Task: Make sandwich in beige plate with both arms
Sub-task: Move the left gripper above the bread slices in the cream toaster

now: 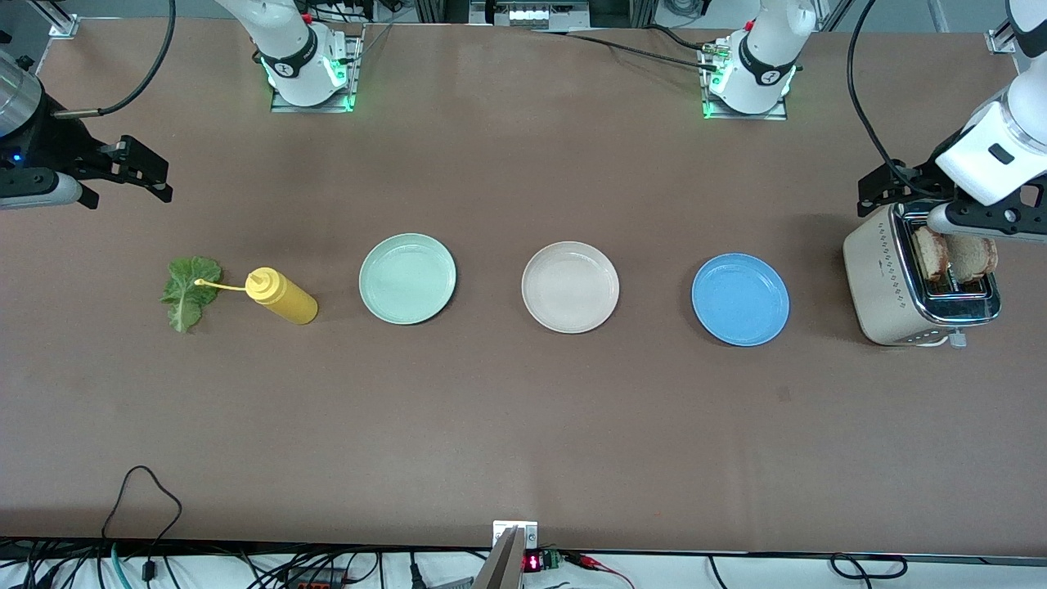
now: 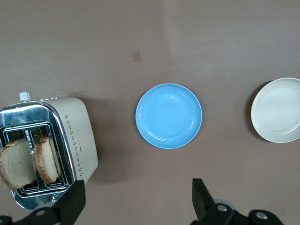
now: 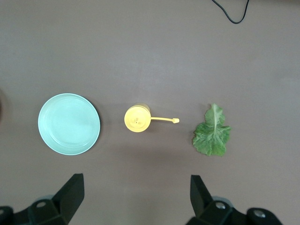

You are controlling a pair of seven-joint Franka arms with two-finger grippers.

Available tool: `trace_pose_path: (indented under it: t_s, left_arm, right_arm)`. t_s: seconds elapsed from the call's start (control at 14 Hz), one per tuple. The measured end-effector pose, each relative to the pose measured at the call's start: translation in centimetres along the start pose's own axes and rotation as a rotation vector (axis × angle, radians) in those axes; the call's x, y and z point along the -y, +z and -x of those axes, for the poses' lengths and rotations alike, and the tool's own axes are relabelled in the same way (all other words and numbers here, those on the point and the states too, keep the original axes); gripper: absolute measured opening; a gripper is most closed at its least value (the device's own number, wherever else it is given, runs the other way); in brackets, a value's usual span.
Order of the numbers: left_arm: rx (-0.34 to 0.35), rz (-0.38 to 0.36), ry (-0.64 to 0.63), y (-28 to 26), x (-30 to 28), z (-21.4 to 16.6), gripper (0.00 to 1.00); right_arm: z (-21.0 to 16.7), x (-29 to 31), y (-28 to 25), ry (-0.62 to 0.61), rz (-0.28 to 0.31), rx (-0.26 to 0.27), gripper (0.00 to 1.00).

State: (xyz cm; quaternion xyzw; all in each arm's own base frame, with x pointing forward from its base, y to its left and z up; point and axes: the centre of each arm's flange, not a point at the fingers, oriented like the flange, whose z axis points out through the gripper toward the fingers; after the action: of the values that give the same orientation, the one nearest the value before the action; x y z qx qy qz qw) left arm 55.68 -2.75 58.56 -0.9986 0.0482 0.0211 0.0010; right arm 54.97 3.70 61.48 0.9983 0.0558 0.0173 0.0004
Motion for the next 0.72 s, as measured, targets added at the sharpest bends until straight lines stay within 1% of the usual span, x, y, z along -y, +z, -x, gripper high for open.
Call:
trace_pose_path:
  t_s: [0.72]
  left_arm:
    - [0.009,0.001,0.0,-0.04,0.01,-0.03,1.0]
  right_arm:
    - [0.02,-0.02,0.19,0.0,0.002,0.004,1.0]
